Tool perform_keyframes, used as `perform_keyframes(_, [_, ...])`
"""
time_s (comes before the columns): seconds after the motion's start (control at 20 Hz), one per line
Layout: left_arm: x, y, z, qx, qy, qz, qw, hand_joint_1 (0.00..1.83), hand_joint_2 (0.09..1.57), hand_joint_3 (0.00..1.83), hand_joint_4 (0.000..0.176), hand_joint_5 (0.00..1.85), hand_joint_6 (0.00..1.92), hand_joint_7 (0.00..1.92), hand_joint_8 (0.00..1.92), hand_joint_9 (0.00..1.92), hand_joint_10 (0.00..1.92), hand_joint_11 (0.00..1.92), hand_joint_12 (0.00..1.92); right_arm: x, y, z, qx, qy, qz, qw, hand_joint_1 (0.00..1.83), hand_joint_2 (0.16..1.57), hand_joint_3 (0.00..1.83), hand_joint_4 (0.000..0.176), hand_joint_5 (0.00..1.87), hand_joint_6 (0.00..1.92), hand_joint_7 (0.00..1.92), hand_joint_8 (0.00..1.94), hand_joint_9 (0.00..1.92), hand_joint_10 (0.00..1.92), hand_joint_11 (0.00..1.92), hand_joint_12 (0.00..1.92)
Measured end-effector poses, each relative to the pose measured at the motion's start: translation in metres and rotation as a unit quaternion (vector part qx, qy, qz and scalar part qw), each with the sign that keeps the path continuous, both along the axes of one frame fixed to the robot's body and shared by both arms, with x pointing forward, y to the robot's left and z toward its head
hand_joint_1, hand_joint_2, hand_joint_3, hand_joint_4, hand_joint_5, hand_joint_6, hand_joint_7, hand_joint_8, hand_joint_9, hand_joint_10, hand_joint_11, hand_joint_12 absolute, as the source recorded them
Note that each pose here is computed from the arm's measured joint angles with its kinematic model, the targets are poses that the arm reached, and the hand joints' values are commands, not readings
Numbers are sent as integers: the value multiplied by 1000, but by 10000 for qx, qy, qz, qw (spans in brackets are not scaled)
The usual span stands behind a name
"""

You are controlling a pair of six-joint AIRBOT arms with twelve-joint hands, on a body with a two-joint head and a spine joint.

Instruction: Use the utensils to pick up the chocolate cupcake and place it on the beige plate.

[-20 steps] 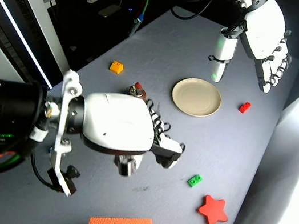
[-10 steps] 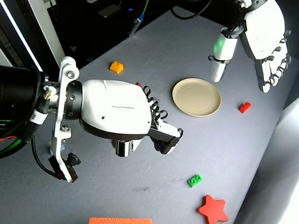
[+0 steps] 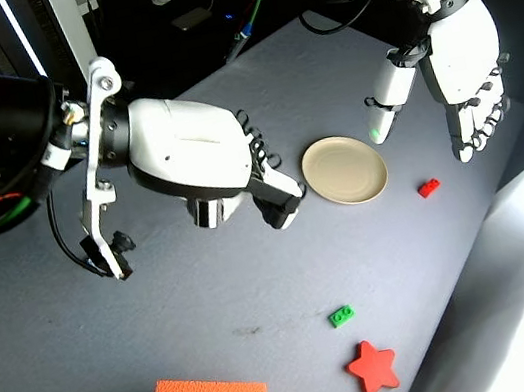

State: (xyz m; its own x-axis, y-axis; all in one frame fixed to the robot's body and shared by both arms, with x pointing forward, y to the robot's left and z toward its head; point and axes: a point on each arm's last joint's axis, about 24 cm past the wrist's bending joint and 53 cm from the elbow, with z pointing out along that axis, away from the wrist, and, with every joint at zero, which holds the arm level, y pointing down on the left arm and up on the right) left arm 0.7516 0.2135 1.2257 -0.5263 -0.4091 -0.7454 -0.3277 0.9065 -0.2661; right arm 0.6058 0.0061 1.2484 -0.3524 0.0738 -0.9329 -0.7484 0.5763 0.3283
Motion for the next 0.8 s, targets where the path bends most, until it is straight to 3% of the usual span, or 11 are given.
perform_keyframes(0.2, [0,0,0,2,-2,2,10000,380,1038,0,0,115,2,57,2,47,2,0,196,-1,3,-3,-55,-42,7,10000,1052,1124,1,0,849,13,923,4,721,471,352,1248])
perform_keyframes(0.5, [0,0,0,4,1,-2,10000,374,1047,0,0,101,5,57,6,51,5,0,164,-5,11,-28,-316,-31,67,9995,1059,1117,0,0,856,13,930,6,730,482,372,1262])
perform_keyframes(0.8, [0,0,0,16,3,-7,10000,351,1056,1,0,103,1,59,1,49,0,0,158,-6,12,-29,-331,-37,83,9994,1057,1105,1,0,860,11,935,6,745,459,381,1232])
